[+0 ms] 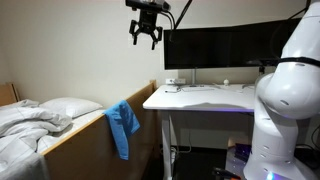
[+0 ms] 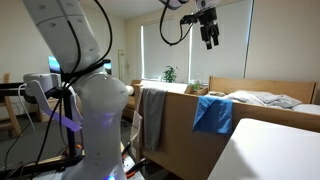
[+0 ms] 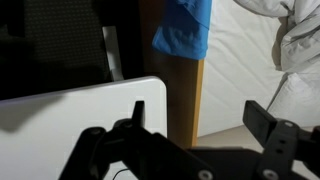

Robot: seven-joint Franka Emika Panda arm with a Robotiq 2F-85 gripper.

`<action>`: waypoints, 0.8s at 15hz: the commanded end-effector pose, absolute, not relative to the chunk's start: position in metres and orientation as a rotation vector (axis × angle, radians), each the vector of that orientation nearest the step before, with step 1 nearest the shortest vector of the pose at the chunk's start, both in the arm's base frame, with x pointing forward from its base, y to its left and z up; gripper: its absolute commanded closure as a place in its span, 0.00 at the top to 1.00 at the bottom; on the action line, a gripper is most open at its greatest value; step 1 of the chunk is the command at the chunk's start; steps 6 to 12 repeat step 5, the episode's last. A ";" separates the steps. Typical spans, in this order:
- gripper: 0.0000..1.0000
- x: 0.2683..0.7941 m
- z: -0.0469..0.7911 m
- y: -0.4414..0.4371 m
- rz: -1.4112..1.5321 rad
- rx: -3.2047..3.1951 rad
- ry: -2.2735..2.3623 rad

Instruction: Put the blue cloth on the edge of the bed

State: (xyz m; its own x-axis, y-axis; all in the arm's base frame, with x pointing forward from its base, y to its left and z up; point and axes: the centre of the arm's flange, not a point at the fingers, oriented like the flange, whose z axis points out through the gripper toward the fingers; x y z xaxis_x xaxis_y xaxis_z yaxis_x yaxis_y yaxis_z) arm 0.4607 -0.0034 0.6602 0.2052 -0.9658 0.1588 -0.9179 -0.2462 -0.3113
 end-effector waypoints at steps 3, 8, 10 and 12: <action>1.00 0.454 0.659 -0.003 -0.485 -2.317 1.825; 1.00 0.453 0.659 -0.002 -0.487 -2.317 1.823; 1.00 0.453 0.659 -0.002 -0.487 -2.317 1.823; 1.00 0.453 0.659 -0.002 -0.487 -2.317 1.823</action>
